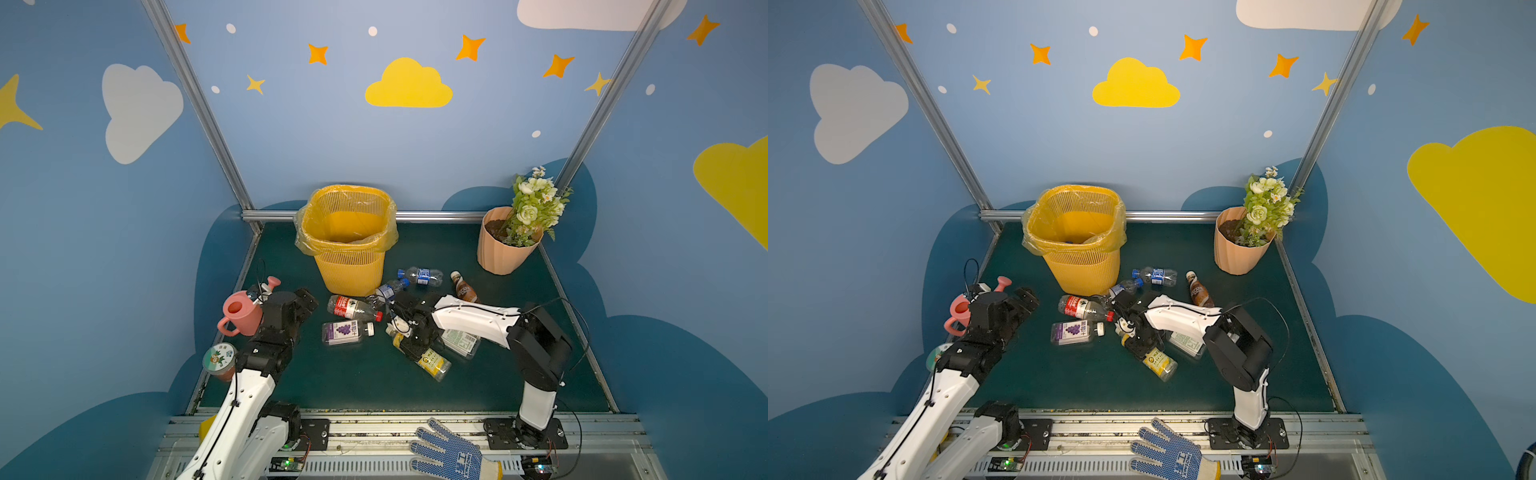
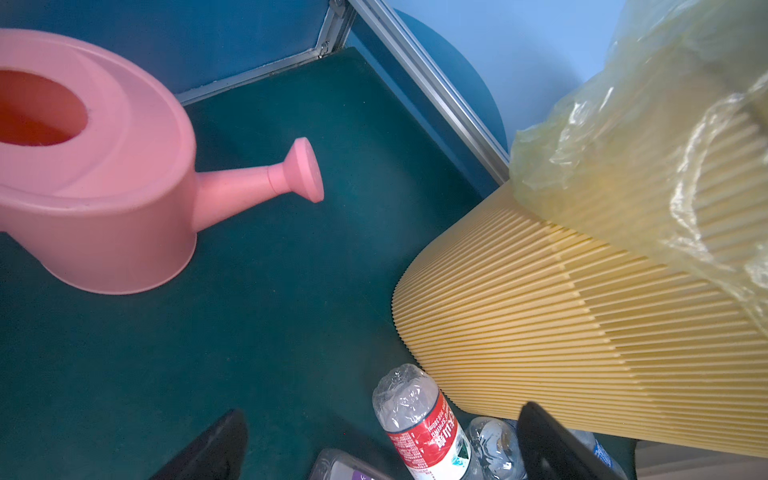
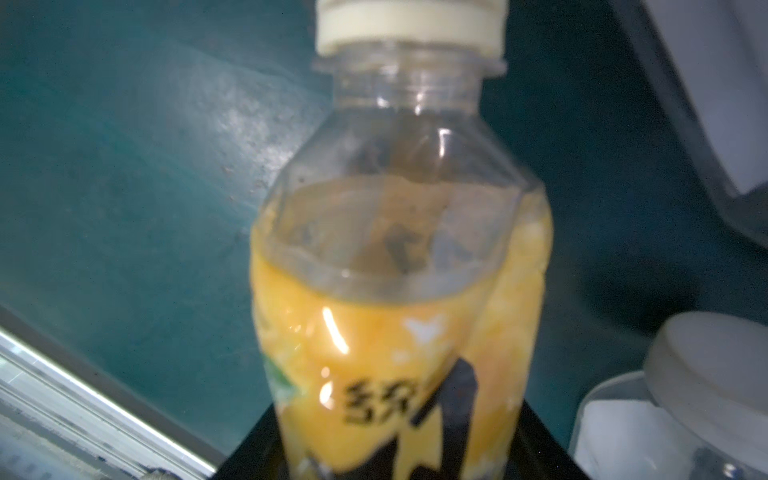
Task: Throw the plastic bottles in the bin
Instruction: 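Lift the yellow-label bottle with the right gripper toward the bin, then swing the held bottle over the bin and open the right gripper, then withdraw the right gripper toward the clear bottles while the left lowers near the grape bottle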
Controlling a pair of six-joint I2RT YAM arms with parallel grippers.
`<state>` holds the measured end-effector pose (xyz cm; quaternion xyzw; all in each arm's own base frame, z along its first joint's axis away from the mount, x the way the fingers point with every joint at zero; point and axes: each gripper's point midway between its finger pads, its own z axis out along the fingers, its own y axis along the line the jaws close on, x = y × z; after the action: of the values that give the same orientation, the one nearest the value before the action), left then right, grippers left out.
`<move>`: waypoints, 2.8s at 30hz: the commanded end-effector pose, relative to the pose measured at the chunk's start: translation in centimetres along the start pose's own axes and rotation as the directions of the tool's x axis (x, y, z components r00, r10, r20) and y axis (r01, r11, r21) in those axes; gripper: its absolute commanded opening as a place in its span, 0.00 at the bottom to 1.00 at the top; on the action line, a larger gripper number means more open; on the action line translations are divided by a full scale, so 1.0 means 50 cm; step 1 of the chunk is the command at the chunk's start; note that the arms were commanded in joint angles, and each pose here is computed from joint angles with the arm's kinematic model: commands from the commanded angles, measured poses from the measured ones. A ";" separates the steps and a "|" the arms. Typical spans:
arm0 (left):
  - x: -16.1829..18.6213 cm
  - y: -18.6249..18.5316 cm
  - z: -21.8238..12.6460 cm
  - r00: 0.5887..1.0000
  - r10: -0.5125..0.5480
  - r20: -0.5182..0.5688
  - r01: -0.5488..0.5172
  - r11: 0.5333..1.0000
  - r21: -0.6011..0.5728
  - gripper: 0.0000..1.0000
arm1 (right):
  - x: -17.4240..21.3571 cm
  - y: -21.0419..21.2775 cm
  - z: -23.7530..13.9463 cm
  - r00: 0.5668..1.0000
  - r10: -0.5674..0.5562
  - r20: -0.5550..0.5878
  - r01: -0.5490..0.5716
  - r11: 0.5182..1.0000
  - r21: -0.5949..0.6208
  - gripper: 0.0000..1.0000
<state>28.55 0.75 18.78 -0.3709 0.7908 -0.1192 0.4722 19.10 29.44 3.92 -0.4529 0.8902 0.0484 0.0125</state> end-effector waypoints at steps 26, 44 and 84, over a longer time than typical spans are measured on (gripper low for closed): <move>0.053 0.014 0.019 0.995 0.021 -0.095 -0.021 1.000 0.005 1.00 | -0.096 -0.122 -0.905 -0.128 -0.074 0.989 -0.132 0.990 0.057 0.50; 0.092 -0.013 0.000 0.979 0.153 -0.131 -0.151 0.988 0.027 1.00 | -0.534 -0.130 -0.871 0.144 0.233 0.962 0.231 0.937 -0.262 0.66; 0.131 -0.147 -0.006 0.938 0.340 -0.072 -0.326 0.932 0.162 1.00 | 0.147 -0.330 -0.260 0.626 0.515 0.586 -0.600 0.798 -0.059 0.78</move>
<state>29.27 -8.24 17.69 -0.1937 0.8598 -0.0989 0.4619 30.00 13.63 17.37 -0.1196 0.9213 0.1388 0.3431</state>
